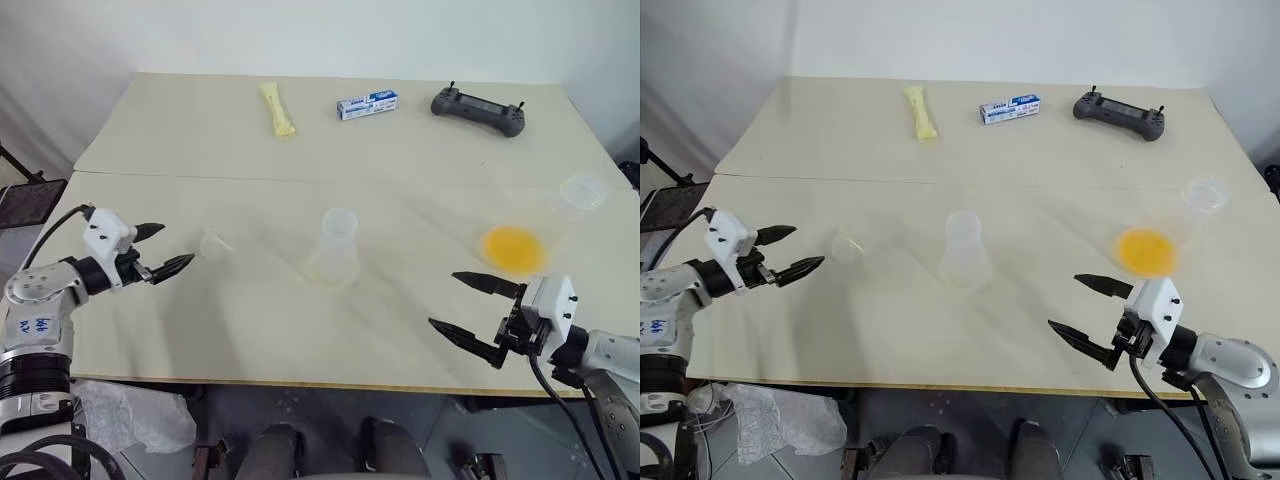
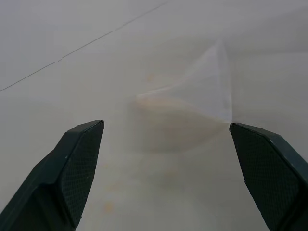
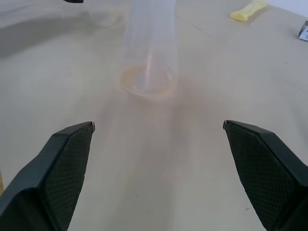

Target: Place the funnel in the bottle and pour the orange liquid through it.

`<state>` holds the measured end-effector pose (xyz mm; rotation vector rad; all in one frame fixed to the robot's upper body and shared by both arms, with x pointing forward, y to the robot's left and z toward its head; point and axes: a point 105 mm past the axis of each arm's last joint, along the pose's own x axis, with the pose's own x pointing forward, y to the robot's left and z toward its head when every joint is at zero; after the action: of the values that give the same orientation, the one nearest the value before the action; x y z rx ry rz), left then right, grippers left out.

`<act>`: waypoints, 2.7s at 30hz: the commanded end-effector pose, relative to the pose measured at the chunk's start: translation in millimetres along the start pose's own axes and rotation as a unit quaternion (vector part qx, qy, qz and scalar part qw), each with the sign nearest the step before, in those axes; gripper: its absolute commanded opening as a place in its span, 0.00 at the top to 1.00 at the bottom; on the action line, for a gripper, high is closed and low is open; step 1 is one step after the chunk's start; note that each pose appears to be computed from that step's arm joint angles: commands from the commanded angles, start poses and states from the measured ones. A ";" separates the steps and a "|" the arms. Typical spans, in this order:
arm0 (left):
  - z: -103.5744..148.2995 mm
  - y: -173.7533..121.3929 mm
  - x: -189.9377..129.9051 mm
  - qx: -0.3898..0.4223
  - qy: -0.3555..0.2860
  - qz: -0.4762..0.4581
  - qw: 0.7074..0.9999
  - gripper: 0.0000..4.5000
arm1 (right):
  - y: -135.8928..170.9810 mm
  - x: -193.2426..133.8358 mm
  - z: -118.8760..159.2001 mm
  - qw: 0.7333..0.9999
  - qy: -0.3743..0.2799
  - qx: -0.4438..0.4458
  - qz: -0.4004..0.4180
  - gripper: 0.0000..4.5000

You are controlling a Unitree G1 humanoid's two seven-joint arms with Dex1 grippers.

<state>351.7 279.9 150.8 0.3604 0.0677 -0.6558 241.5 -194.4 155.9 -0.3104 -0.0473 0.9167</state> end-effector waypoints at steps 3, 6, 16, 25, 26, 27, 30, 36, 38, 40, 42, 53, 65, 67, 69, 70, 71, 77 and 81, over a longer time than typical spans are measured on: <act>13.4 -4.5 11.0 0.015 -0.023 -0.023 0.999 0.01 | -1.0 -1.9 10.3 1.000 -0.017 -0.020 -0.009 0.00; 11.1 -0.5 12.6 0.017 -0.013 -0.016 1.000 0.01 | 0.0 -3.1 9.4 1.000 -0.016 -0.019 -0.011 0.00; -1.3 15.7 21.8 0.008 0.032 0.043 0.999 0.05 | -1.0 -1.9 8.6 0.999 -0.015 -0.020 -0.020 0.00; 15.1 16.0 19.5 -0.006 0.015 0.018 1.000 0.62 | -4.6 -5.5 10.2 0.999 -0.016 -0.027 -0.023 0.00; 19.3 16.7 18.2 -0.007 0.010 0.014 1.000 0.68 | -5.0 -6.3 10.4 0.999 -0.015 -0.027 -0.023 0.00; 22.3 17.7 17.2 -0.008 0.009 0.012 1.000 0.76 | -5.5 -6.7 10.4 0.999 -0.015 -0.028 -0.023 0.00; 33.2 20.5 14.1 -0.007 0.004 0.007 1.000 0.96 | -6.6 -7.7 10.5 0.999 -0.014 -0.030 -0.024 0.00; 63.7 21.1 11.6 -0.018 -0.028 -0.012 0.999 0.99 | -7.1 -8.3 10.2 0.999 -0.013 -0.031 -0.023 0.00; 83.9 18.7 14.5 -0.032 -0.054 -0.027 0.998 0.99 | -7.7 -8.2 10.0 0.999 -0.012 -0.031 -0.022 0.00; 98.6 16.6 17.4 -0.047 -0.070 -0.038 0.996 0.99 | -8.6 -8.1 10.2 0.999 -0.012 -0.032 -0.021 0.00; 105.5 15.1 19.8 -0.057 -0.073 -0.044 0.995 0.99 | -10.0 -8.3 10.7 0.999 -0.012 -0.033 -0.021 0.00; 143.3 -21.8 38.8 -0.186 -0.043 -0.234 0.953 0.99 | -13.6 -12.8 15.1 0.999 -0.016 -0.044 -0.026 0.00; 165.4 -38.3 51.7 -0.149 0.061 -0.360 0.919 0.99 | -8.0 3.4 30.4 0.997 -0.055 -0.041 0.020 0.00; 168.0 -41.1 53.8 -0.144 0.075 -0.373 0.913 0.99 | -8.4 5.4 31.8 0.997 -0.059 -0.041 0.022 0.00; 179.1 -46.0 59.3 -0.132 0.075 -0.387 0.909 0.99 | -8.0 9.3 32.1 0.997 -0.062 -0.042 0.025 0.00; 186.1 -49.9 63.0 -0.124 0.078 -0.395 0.907 0.99 | -6.1 12.5 32.9 0.997 -0.067 -0.041 0.028 0.00; 192.1 -53.5 66.2 -0.113 0.079 -0.402 0.905 0.99 | -4.4 15.0 33.5 0.996 -0.072 -0.041 0.029 0.00; 210.0 -66.9 72.0 -0.107 0.069 -0.436 0.891 0.99 | 2.3 17.1 33.7 0.996 -0.079 -0.038 0.033 0.00; 214.4 -76.0 73.3 -0.100 0.073 -0.457 0.881 0.99 | -2.9 16.1 34.5 0.995 -0.081 -0.046 0.025 0.00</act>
<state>369.2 112.7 295.9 0.1507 0.5044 -1.4070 248.8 -174.1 177.4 -0.2981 -0.1763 1.0016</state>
